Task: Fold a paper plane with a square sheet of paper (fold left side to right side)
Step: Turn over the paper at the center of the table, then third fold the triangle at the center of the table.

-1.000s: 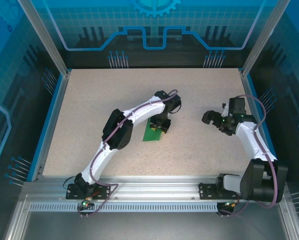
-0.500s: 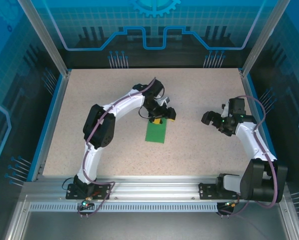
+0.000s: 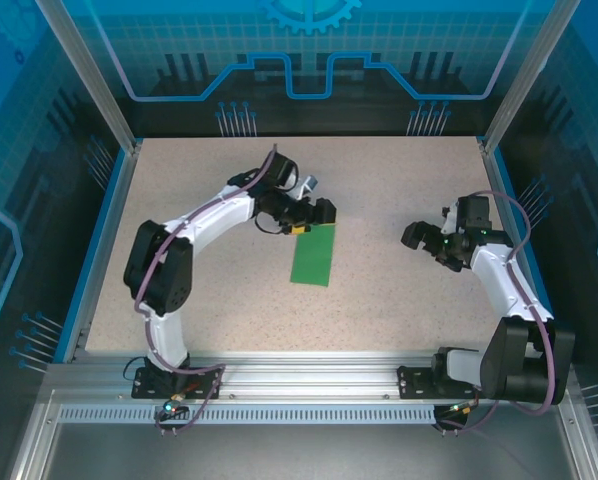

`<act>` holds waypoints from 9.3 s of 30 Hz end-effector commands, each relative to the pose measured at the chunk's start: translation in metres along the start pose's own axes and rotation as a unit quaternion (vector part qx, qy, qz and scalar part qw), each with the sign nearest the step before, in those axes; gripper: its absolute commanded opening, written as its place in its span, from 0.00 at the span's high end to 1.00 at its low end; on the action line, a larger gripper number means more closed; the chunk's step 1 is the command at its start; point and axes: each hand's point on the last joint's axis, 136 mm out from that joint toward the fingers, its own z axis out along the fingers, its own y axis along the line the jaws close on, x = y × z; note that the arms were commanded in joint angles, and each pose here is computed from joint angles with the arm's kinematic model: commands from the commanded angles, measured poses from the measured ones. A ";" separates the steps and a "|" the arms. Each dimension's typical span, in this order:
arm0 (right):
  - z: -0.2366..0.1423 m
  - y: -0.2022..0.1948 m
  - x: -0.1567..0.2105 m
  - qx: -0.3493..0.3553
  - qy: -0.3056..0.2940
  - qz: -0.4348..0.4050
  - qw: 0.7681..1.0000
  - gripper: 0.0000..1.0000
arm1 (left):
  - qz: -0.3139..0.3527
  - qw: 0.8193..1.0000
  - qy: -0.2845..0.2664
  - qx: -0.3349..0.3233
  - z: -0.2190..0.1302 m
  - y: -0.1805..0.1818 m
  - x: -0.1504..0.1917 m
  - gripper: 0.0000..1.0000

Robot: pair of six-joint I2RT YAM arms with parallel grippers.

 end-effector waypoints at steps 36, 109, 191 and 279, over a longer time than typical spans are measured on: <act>0.157 0.206 0.018 -0.156 0.156 -0.123 0.967 0.65 | -0.178 0.983 -0.006 -0.048 0.010 0.109 0.033 0.09; 0.072 0.199 0.132 -0.151 0.003 -0.489 0.859 0.12 | -0.243 0.967 0.066 -0.035 0.059 0.092 0.060 0.91; 0.116 0.198 0.169 -0.213 0.123 -0.454 0.857 1.00 | -0.150 0.982 0.112 -0.040 0.092 0.090 0.004 0.81; 0.141 0.160 0.114 -0.130 0.118 -0.323 0.930 1.00 | -0.157 0.974 0.134 -0.090 0.109 0.116 0.031 0.83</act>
